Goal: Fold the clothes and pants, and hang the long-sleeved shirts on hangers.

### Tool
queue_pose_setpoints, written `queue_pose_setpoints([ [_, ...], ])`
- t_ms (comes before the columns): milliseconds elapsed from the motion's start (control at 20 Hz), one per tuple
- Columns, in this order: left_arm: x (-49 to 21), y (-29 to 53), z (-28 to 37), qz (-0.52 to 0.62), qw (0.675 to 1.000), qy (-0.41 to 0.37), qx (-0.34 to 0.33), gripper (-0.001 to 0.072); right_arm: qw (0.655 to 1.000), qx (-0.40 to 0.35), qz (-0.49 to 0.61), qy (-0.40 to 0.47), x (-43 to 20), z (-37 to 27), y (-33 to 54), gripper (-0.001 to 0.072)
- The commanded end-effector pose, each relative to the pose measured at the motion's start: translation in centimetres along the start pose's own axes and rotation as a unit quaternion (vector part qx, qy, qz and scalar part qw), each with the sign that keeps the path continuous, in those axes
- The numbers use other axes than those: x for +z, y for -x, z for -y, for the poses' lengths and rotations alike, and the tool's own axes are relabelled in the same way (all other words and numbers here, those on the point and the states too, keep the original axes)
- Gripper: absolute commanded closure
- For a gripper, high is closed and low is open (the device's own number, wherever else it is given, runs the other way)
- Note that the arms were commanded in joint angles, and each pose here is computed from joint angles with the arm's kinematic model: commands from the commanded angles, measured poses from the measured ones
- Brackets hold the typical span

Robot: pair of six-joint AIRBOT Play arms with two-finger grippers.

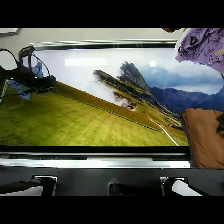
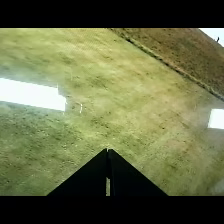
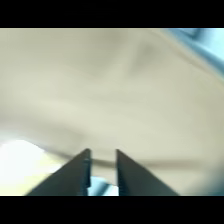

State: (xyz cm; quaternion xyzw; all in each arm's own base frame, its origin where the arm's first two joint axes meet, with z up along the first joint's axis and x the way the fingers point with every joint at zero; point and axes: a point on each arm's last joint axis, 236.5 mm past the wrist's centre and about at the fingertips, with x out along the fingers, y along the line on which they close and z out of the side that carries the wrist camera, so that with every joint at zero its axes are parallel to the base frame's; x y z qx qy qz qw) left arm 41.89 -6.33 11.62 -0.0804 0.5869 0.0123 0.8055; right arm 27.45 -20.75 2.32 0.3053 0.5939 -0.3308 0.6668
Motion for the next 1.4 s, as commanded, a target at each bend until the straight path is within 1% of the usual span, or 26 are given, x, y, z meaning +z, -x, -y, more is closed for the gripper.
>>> queue_pose_setpoints([
  [0, 0.1, 1.4, -0.8, 0.014, 1.0, -0.018, 0.0, 0.069, 0.96, 0.222, 0.098, 0.143, 1.1, -14.0, 5.3, 0.0601],
  [50, 0.1, 2.2, -0.9, 0.022, 0.999, -0.027, -0.002, 0.069, 0.943, 0.238, 0.11, 0.203, -0.6, -17.0, 6.1, 0.0603],
  [100, -0.1, 3.0, -0.9, 0.03, 0.999, -0.035, -0.003, 0.069, 0.925, 0.248, 0.115, 0.264, -2.9, -20.0, 6.8, 0.0663],
  [150, -0.6, 3.6, -0.9, 0.035, 0.998, -0.042, -0.006, 0.069, 0.906, 0.26, 0.12, 0.312, -5.4, -22.8, 7.4, 0.0679],
  [300, -3.3, 4.2, -1.4, 0.041, 0.998, -0.048, -0.008, 0.069, 0.838, 0.286, 0.114, 0.45, -15.3, -29.8, 8.7, 0.0679],
  [400, -5.1, 4.6, -1.5, 0.046, 0.998, -0.052, -0.01, 0.069, 0.796, 0.286, 0.112, 0.521, -21.7, -32.3, 9.2, 0.0679],
  [450, -5.6, 4.9, -1.7, 0.048, 0.997, -0.052, -0.01, 0.069, 0.783, 0.283, 0.119, 0.541, -24.0, -33.0, 9.4, 0.0679],
  [550, -5.8, 5.7, -1.7, 0.057, 0.997, -0.052, -0.012, 0.0689, 0.774, 0.279, 0.14, 0.551, -27.0, -34.3, 10.0, 0.068],
  [700, -6.2, 5.7, -1.8, 0.05, 0.997, -0.051, -0.01, 0.0688, 0.764, 0.301, 0.156, 0.548, -29.0, -35.6, 11.0, 0.0679],
  [800, -6.2, 5.7, -1.8, 0.049, 0.997, -0.052, -0.01, 0.0688, 0.766, 0.3, 0.149, 0.549, -29.3, -35.4, 11.0, 0.0676],
  [850, -6.2, 5.7, -1.8, 0.049, 0.997, -0.051, -0.01, 0.0688, 0.772, 0.292, 0.136, 0.548, -29.5, -34.9, 10.6, 0.0677],
  [1350, -6.2, 5.7, -1.8, 0.049, 0.997, -0.051, -0.01, 0.0688, 0.772, 0.289, 0.135, 0.55, -29.5, -34.7, 10.5, 0.0677],
])
